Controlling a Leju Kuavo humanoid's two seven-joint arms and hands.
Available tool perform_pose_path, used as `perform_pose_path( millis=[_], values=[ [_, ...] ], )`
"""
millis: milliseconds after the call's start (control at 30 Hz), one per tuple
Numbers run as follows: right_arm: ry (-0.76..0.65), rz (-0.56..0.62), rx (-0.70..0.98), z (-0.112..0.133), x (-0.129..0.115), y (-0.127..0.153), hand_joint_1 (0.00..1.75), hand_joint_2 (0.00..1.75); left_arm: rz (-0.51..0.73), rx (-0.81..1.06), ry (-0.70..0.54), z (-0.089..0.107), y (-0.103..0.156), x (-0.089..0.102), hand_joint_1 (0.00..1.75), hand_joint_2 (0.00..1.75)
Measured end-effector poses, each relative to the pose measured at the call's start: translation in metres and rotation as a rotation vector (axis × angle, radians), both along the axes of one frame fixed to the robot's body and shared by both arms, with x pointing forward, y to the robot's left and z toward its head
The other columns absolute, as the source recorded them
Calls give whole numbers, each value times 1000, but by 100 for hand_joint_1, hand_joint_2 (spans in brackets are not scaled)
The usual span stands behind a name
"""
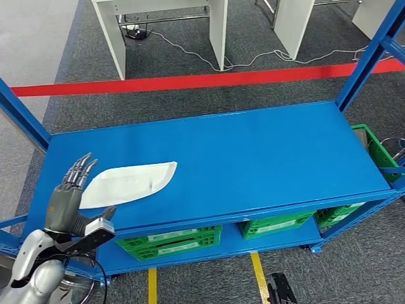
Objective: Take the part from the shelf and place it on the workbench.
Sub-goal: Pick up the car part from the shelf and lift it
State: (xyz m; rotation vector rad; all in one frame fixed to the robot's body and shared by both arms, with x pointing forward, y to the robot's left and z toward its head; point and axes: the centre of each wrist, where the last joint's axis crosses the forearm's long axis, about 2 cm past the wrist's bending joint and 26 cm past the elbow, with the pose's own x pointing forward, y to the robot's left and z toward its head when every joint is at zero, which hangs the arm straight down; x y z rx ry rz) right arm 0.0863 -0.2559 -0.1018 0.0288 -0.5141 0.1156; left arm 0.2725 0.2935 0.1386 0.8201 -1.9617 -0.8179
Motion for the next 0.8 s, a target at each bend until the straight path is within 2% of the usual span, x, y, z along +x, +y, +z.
perform_pose_path(
  millis=[133, 633, 800],
  values=[
    [3, 5, 7, 0, 0, 1, 0, 0, -41, 28, 53, -6, -3, 2, 0, 175],
    [7, 18, 8, 0, 0, 2, 0, 0, -113, 105, 117, -10, -8, 12, 0, 175],
    [-4, 25, 8, 1, 6, 2, 0, 0, -145, 131, 118, -4, -12, 24, 0, 175]
  ],
)
